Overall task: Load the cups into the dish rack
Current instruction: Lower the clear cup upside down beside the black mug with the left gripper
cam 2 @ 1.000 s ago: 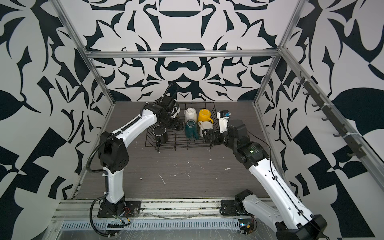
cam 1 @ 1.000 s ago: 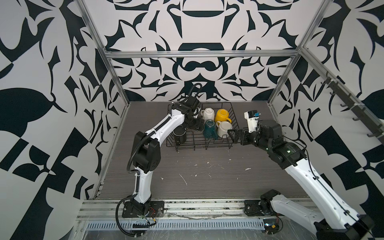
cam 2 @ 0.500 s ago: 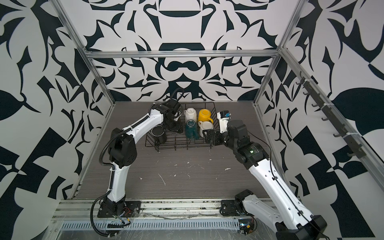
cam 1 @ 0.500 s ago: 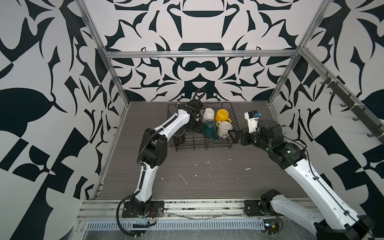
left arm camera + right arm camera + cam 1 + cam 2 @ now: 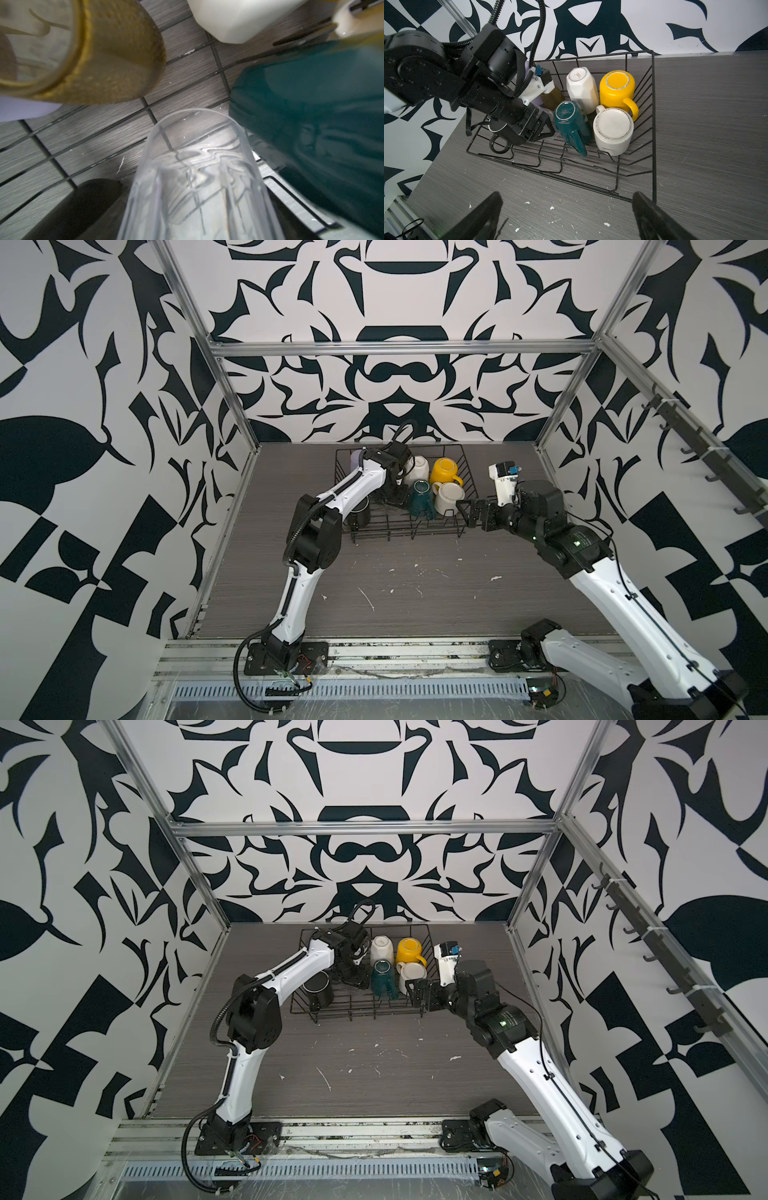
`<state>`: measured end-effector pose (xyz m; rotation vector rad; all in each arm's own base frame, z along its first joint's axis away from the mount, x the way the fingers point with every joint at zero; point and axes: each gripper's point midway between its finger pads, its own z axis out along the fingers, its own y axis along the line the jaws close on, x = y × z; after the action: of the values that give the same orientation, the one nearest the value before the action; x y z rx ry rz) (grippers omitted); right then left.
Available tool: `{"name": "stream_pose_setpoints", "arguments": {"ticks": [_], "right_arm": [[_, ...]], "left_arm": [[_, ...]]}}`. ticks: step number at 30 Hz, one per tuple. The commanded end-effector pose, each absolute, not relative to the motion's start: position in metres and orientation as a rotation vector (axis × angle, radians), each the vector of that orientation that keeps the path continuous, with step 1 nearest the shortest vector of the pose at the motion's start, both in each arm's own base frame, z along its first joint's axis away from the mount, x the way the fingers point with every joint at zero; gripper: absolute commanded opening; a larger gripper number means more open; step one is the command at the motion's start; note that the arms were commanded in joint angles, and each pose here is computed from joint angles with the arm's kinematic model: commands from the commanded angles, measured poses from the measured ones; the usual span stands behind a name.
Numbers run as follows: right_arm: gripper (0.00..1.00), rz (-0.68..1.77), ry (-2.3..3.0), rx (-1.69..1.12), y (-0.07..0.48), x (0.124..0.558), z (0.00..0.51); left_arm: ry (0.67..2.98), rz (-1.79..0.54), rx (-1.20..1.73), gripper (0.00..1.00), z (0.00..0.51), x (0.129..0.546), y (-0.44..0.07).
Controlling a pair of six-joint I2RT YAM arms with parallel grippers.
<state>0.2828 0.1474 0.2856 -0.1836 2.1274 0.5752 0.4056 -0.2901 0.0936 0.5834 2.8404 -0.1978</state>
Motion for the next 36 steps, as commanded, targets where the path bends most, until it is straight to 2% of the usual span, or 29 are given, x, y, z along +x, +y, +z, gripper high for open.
{"name": "stream_pose_setpoints", "arguments": {"ticks": [1,11,21,36], "right_arm": [[1.0,0.579,2.082,-0.19,0.147,0.2847,0.2959],[1.0,0.582,2.082,-0.191,0.1474,0.2858,0.296],[1.0,0.584,2.081,-0.195,0.1481,0.2857,0.2953],[1.0,0.58,2.078,-0.193,0.1462,0.2837,0.2953]], "left_arm": [[2.948,-0.091,0.586,0.3,0.0768,0.3938,-0.2699],[2.969,-0.07,0.591,0.4,0.0715,0.3929,-0.2683],[2.971,-0.069,0.592,0.57,0.0709,0.393,-0.2684],[2.98,-0.087,0.591,0.68,0.0715,0.3923,-0.2708]]}}
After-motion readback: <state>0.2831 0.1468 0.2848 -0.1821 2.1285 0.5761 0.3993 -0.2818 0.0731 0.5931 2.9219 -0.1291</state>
